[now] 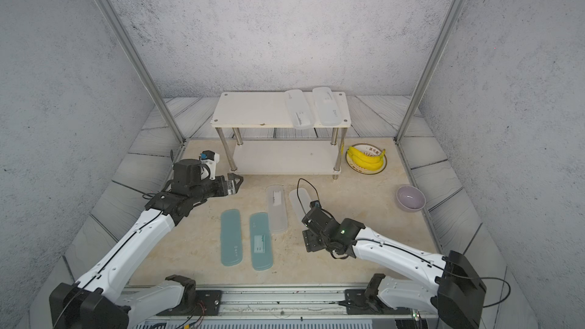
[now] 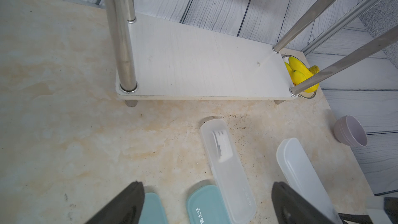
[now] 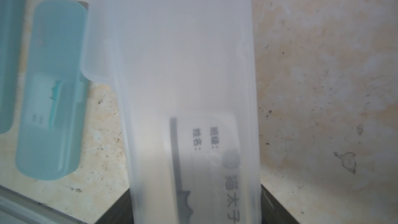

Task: Place the pencil cases on the shelf according to color
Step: Pick up the pencil case from the center of the board.

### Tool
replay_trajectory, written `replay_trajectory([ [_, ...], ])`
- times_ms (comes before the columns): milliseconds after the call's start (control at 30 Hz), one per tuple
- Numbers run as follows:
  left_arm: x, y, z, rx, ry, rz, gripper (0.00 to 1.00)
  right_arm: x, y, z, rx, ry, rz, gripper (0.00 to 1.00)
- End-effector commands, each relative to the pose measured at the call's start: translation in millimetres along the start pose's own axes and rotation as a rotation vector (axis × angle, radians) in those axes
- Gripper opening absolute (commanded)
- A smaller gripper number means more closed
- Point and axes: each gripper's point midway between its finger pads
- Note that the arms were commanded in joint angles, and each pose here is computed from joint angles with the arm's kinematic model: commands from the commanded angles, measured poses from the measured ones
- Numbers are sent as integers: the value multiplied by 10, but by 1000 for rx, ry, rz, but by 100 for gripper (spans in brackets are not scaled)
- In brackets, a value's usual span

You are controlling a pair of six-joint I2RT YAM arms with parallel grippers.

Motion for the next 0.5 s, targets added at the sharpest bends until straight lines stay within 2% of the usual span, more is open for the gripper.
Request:
replay_trajectory([
  [0, 180, -18, 109, 8, -61, 18, 99, 125, -15, 198, -14, -36, 49, 44],
  [133, 292, -18, 184, 26, -96, 25, 99, 314, 85, 412, 24, -84, 79, 42],
  [300, 474, -18, 308, 54, -155, 20, 99, 725, 294, 804, 90, -180, 64, 42],
  [467, 735, -24, 402, 88, -217, -16, 99, 1270, 518, 1152, 140, -348, 61, 42],
])
Point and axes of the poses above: each gripper's point midway between its finger pads, its own z axis back along the fingers, its own y axis along the line the jaws close on, x = y × z, and after that the axes turned 4 degrees about -z, right-handed
